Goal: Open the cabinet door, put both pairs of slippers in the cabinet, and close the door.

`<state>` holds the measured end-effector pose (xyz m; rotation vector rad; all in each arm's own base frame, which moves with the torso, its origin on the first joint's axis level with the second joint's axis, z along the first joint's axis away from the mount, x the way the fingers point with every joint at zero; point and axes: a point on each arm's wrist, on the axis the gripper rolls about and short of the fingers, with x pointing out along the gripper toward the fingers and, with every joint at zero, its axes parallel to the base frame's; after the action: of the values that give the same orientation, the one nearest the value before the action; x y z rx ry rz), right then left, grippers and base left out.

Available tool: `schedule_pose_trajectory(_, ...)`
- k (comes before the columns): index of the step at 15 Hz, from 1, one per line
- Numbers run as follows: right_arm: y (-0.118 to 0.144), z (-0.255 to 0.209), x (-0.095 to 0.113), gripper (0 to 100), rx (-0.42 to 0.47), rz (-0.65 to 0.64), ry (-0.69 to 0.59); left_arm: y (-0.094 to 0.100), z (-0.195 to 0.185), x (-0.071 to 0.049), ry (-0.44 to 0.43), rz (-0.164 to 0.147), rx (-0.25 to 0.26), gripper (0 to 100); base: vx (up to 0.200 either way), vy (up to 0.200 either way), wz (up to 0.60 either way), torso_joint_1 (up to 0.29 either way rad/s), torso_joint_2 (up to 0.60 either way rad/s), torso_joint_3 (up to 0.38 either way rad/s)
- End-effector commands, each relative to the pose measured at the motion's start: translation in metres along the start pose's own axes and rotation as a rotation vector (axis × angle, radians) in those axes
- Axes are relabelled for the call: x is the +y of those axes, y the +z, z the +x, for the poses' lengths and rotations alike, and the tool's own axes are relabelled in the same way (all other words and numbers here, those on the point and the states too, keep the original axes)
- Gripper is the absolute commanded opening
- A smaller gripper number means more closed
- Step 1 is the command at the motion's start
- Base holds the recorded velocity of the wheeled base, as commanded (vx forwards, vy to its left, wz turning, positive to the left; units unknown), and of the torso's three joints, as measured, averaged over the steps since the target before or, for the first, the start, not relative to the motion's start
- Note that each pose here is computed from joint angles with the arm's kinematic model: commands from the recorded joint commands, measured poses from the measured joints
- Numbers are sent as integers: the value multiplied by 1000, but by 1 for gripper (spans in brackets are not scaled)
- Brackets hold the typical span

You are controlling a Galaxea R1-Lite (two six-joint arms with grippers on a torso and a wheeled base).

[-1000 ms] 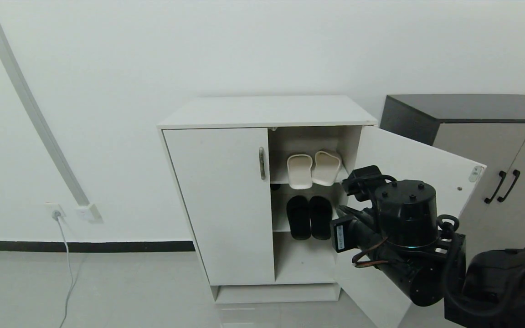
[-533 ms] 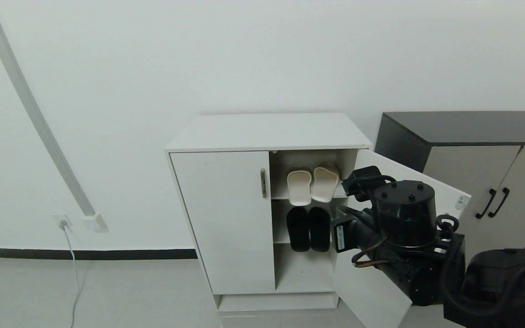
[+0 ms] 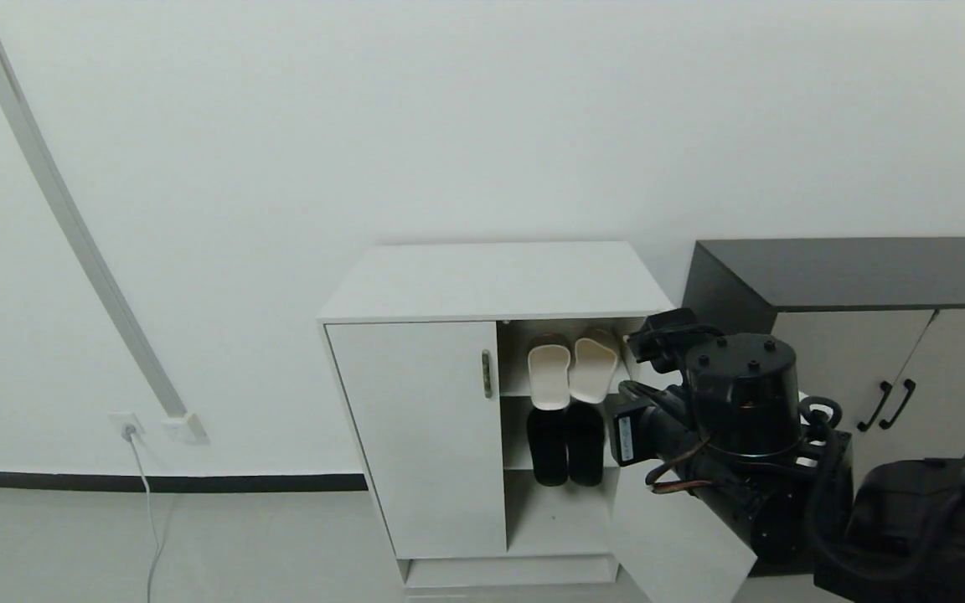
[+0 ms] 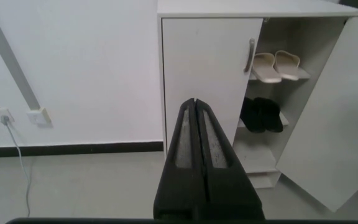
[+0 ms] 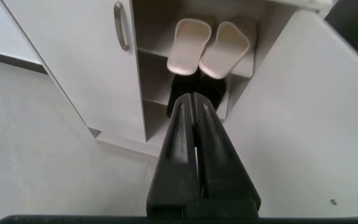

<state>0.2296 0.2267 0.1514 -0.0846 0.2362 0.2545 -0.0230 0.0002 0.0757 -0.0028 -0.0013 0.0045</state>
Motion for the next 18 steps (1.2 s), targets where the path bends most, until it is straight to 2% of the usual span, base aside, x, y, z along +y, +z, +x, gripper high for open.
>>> schedule_pose_trajectory(1,-2,1,0,0,5,-3,-1,0,0,0,2,0,1,0,0,0,0,256,-583,-339)
schedule_pose_trajectory(8,-5,2,-3,0,14,-5,-10,0,0,0,2,-2,1,0,0,0,0,226,-506,-283)
schedule_pose_trajectory(17,-5,2,-4,0,17,-9,-13,0,0,0,2,-2,1,0,0,0,0,8,-18,-11)
schedule_pose_trajectory(18,-5,2,-4,0,17,-9,-13,0,0,0,2,-2,1,0,0,0,-600,2,2,2)
